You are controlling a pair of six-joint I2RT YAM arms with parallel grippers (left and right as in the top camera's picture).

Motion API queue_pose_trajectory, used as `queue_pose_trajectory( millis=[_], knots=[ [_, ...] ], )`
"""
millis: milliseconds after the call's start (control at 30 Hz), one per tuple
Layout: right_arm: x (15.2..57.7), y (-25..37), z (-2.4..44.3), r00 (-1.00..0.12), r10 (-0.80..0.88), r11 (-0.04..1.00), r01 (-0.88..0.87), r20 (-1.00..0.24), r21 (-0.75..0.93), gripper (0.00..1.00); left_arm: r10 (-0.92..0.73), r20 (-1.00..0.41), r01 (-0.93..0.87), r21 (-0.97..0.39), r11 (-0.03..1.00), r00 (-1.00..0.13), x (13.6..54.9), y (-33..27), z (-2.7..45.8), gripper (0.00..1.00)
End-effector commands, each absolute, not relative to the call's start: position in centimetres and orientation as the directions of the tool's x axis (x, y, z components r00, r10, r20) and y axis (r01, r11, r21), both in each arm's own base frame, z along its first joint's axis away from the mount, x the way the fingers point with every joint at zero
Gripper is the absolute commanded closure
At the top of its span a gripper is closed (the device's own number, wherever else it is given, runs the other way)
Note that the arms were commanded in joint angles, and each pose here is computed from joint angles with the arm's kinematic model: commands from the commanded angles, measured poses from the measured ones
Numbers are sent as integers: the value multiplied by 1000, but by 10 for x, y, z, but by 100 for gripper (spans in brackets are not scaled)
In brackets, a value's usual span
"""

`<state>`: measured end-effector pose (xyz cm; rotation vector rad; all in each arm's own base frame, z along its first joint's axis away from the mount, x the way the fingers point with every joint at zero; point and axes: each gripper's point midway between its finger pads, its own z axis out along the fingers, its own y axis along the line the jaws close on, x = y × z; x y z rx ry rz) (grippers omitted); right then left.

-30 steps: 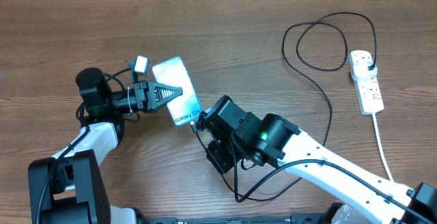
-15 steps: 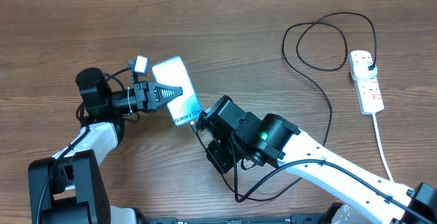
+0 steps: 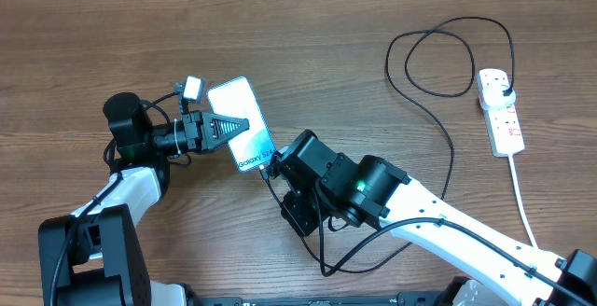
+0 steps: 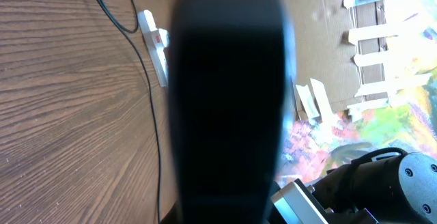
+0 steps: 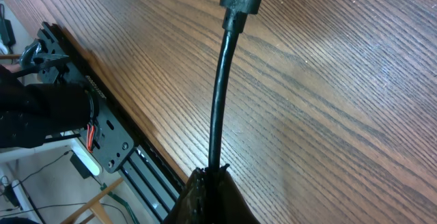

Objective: Plug charger to phone and switch on socket

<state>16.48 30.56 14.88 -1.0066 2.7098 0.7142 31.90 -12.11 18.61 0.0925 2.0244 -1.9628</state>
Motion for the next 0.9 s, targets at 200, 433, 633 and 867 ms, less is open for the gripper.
queue_pose_trajectory(
  millis=[200, 433, 633, 867],
  knots=[
    [167, 309, 162, -749, -559, 642, -663, -357, 385, 96, -148, -295, 292, -956, 43, -944, 317, -122, 192, 96],
    [169, 312, 164, -747, -551, 638, -664, -371, 389, 96, -149, -272, 269, -962, 39, -951, 317, -122, 192, 96],
    [167, 314, 165, -749, -551, 632, -663, -368, 403, 96, -150, -264, 261, -964, 39, -953, 317, -122, 192, 96],
    [165, 314, 165, -749, -555, 624, -662, -361, 415, 96, -156, -264, 261, -964, 43, -952, 318, -122, 192, 96]
  ],
)
